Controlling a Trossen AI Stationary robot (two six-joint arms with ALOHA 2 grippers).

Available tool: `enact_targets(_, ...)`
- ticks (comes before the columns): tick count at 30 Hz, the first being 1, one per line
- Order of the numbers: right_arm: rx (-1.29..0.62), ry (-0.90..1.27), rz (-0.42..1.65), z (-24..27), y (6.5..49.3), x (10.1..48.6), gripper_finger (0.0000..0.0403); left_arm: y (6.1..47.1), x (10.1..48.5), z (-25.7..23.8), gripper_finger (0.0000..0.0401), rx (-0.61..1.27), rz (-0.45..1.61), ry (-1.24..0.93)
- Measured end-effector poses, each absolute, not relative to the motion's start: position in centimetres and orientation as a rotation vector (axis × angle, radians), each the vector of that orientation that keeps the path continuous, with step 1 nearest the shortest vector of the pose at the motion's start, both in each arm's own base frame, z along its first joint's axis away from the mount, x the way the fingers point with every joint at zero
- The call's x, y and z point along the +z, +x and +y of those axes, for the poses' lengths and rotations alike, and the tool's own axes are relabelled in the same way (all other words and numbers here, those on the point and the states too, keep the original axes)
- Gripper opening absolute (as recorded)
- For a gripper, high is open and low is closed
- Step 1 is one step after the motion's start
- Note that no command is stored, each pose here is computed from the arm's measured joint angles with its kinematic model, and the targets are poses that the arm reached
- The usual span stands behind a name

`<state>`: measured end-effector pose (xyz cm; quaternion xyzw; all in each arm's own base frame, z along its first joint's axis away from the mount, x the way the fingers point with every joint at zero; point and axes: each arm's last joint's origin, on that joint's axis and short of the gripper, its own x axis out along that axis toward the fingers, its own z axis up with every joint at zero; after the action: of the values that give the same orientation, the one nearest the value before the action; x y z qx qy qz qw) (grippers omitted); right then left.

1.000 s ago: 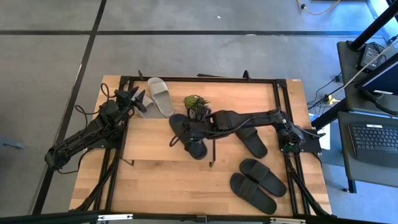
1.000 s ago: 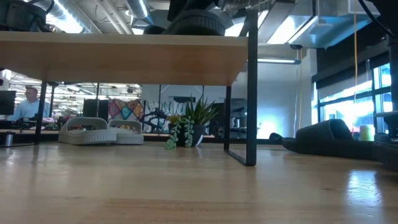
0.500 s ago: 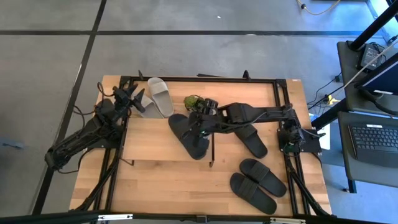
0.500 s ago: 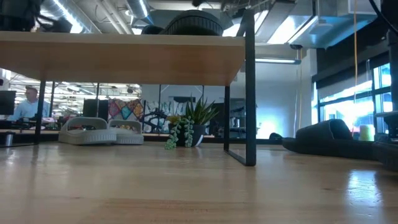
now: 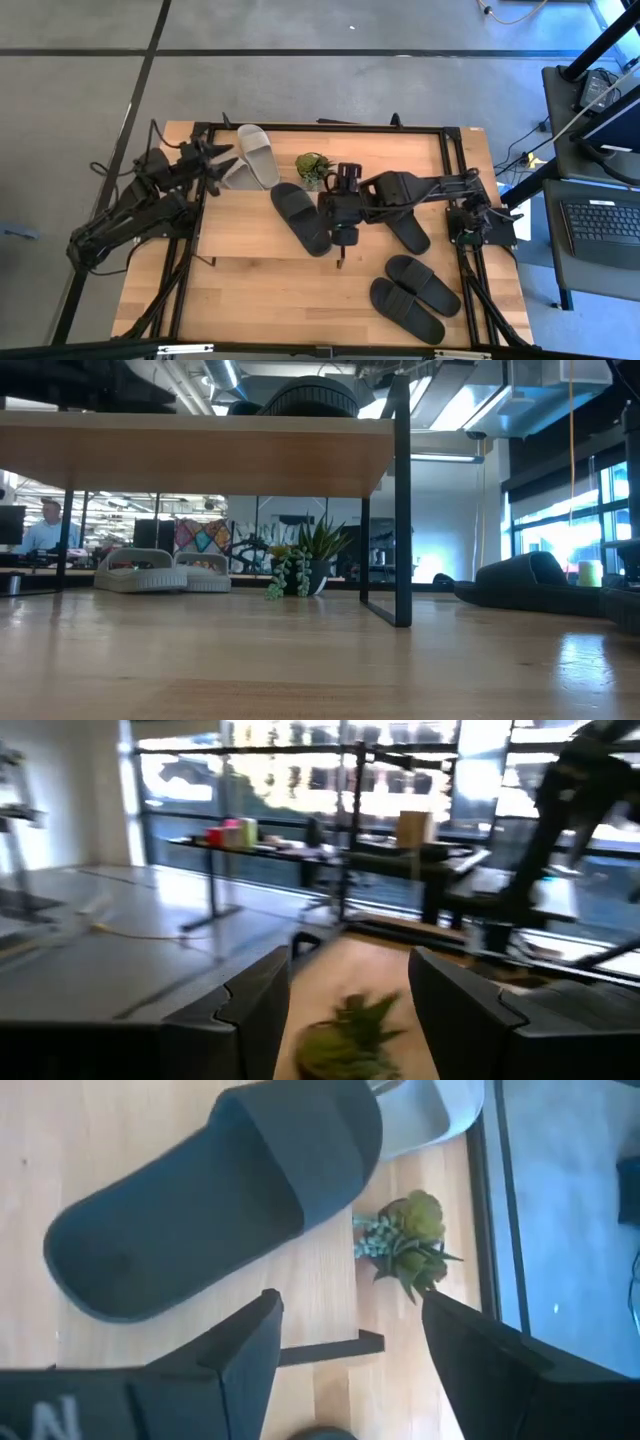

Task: Pick and place slides into the shelf
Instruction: Put the black slide on the shelf

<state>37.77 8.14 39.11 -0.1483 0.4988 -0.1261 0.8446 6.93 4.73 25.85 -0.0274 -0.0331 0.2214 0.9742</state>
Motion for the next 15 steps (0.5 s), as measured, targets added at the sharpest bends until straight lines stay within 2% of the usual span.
enact_targets(3, -0.174, -0.303, 1.011, 8.5, 38.4, 38.9, 0.0241, 7.5, 26.0, 4.9, 0.0195, 0.391, -0.037, -0.075)
enact_targets(8, 0.128, -0.269, 0.877, 7.8, 41.3, 37.5, 0.0241, 8.7, 26.0, 5.2, 0.0195, 0.344, 0.028, -0.105)
enact_targets(12, 0.197, -0.241, 0.863, 5.6, 41.6, 37.5, 0.0241, 9.5, 26.4, 5.0, 0.0195, 0.287, 0.057, -0.115)
enact_targets(15, 0.286, -0.208, 0.787, 4.4, 41.0, 39.1, 0.0241, 10.2, 26.7, 4.8, 0.0195, 0.238, 0.080, -0.111)
